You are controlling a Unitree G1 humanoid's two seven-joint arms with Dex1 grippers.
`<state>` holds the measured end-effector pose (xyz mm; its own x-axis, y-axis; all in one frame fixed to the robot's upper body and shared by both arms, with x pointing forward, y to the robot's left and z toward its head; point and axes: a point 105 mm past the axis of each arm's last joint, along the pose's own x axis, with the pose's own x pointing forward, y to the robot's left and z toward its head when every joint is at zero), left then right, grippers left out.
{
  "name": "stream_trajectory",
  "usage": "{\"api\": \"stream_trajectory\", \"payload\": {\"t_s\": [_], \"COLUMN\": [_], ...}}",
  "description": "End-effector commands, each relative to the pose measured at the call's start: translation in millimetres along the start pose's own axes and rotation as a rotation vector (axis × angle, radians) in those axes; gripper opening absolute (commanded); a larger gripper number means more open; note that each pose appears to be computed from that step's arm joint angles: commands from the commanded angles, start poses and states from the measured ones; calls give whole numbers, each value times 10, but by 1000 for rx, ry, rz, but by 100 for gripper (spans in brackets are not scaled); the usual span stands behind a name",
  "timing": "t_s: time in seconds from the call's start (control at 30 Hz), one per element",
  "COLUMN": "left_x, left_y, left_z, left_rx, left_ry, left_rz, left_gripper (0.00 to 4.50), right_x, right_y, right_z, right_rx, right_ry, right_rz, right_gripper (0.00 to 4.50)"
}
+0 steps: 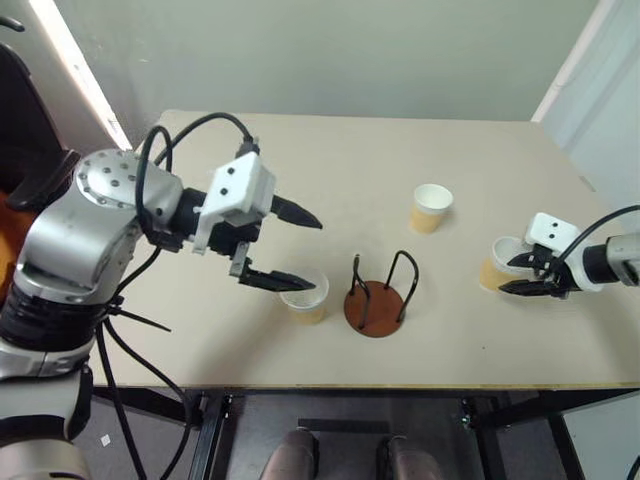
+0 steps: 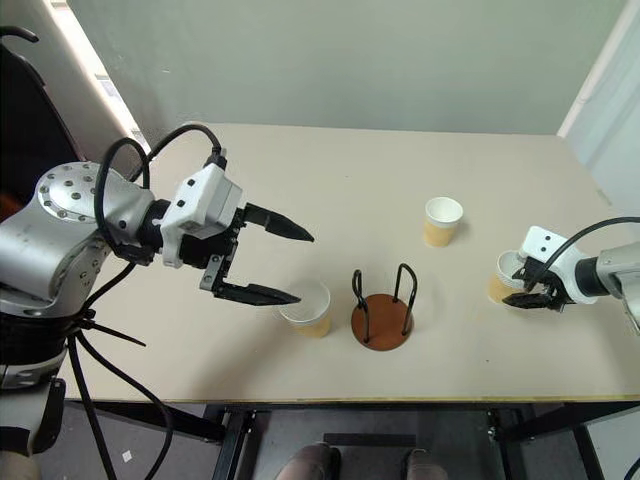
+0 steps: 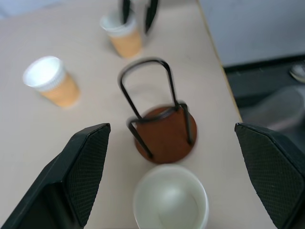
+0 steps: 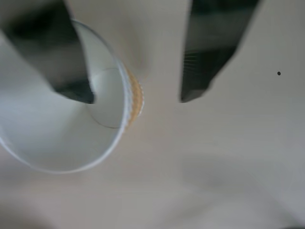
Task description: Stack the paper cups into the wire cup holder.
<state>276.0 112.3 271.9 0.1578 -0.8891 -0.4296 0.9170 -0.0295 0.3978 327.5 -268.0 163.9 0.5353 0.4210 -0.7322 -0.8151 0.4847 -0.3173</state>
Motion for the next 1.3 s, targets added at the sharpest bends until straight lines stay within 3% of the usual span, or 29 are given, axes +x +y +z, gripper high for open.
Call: {"api": "stream_trajectory", "payload": {"t_s": [0.03, 0.17, 0.4, 0.53, 0.6, 0.87, 1.23, 1.3], "left_x": [-70, -92, -219, -269, -277, -261, -231, -227], "left_y": [9, -11, -17, -28, -40, -75, -125, -127], "left_z": [96, 109, 9, -59, -83, -129, -151, -148], "left_rx": [32, 19, 4, -13, -13, -11, -16, -14], "left_ry": [-9, -17, 20, 41, 48, 57, 60, 60], "left_rz": [46, 51, 85, 97, 93, 69, 57, 56], "left_gripper": [450, 450, 450, 450, 450, 450, 450, 450], "right_x": [-63, -159, -628, -720, -665, -524, -273, -233], "right_y": [-82, -95, 49, 391, 596, 928, 958, 952], "right_z": [125, 255, 1075, 1755, 1914, 1918, 1852, 1870], "right_rx": [-28, -76, -315, -476, -547, -679, -764, -775], "right_ry": [-28, -45, -224, -432, -456, -400, -334, -332], "right_rz": [-32, -27, 27, 138, 213, 400, 428, 426], "right_gripper": [134, 5, 5, 5, 5, 5, 5, 43]}}
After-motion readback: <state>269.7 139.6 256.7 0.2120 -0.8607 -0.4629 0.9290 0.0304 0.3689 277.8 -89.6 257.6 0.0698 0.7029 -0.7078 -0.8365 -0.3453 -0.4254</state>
